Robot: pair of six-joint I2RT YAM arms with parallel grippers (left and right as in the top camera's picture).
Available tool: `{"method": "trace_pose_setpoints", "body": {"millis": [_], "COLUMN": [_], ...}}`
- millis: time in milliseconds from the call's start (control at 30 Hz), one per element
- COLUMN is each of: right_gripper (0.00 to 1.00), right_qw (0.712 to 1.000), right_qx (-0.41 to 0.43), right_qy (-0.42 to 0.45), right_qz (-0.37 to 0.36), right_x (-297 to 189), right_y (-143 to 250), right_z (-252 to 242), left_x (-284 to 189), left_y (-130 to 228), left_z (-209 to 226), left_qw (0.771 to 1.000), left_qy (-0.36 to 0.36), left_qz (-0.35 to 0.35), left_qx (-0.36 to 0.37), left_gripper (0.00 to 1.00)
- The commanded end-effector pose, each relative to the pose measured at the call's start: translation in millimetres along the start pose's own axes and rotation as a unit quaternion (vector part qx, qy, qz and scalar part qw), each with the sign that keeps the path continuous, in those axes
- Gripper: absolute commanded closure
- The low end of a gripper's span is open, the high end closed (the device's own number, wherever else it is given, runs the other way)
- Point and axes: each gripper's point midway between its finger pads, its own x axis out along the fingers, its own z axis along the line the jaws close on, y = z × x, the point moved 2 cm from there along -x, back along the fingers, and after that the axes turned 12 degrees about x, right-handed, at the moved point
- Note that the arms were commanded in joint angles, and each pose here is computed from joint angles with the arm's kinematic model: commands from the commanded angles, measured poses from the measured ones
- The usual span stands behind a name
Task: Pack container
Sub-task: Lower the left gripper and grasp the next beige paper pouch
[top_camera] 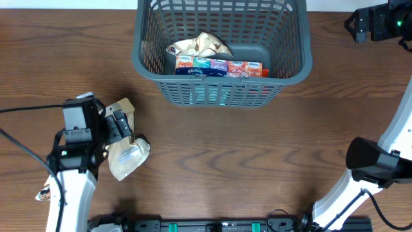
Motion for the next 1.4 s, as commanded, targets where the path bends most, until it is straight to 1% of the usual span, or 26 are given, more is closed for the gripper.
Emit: {"method": "trace_pose_setpoints", "body": {"millis": [0,133,233,533,633,733,867,1167,1367], "right_gripper": [0.01,0.01,0.01,0.01,0.01,0.01,0.01,0.01,0.01], "right_qw": [1.000,1.000,1.000,1.000,1.000,1.000,1.000,1.000,1.000], "right_qx": [0.002,0.002,0.003,0.003,0.002,0.002,0.002,0.002,0.002], "right_qy": [-0.006,-0.016,-0.016,-0.018,-0.017,-0.017,-0.017,-0.017,-0.017], "right_qz": [-0.005,-0.004,-0.004,-0.004,-0.004,-0.004,-0.004,-0.005,-0.004], "right_x": [-8,-9,-9,-9,-9,-9,-9,-9,-9], "right_y": [0,1,1,1,1,1,1,1,1], "right_z": [5,8,8,8,8,8,8,8,8], "left_x": [26,50,58,42,37,35,36,38,39], "left_y": [10,19,26,15,19,36,48,62,63], "left_z": [2,1,-2,-37,-47,-46,-32,-32,-32], "left_qw": [0.998,0.996,0.993,0.998,0.997,0.994,0.992,0.989,0.988], "left_qy": [-0.016,-0.021,-0.021,0.021,0.029,0.023,-0.022,-0.018,-0.017], "left_qz": [0.039,0.077,0.096,0.066,0.072,0.108,0.127,0.148,0.151], "left_qx": [-0.041,-0.051,-0.063,-0.012,0.013,0.019,0.003,-0.001,-0.007], "left_gripper": [0.01,0.01,0.01,0.01,0.01,0.01,0.01,0.01,0.01]}}
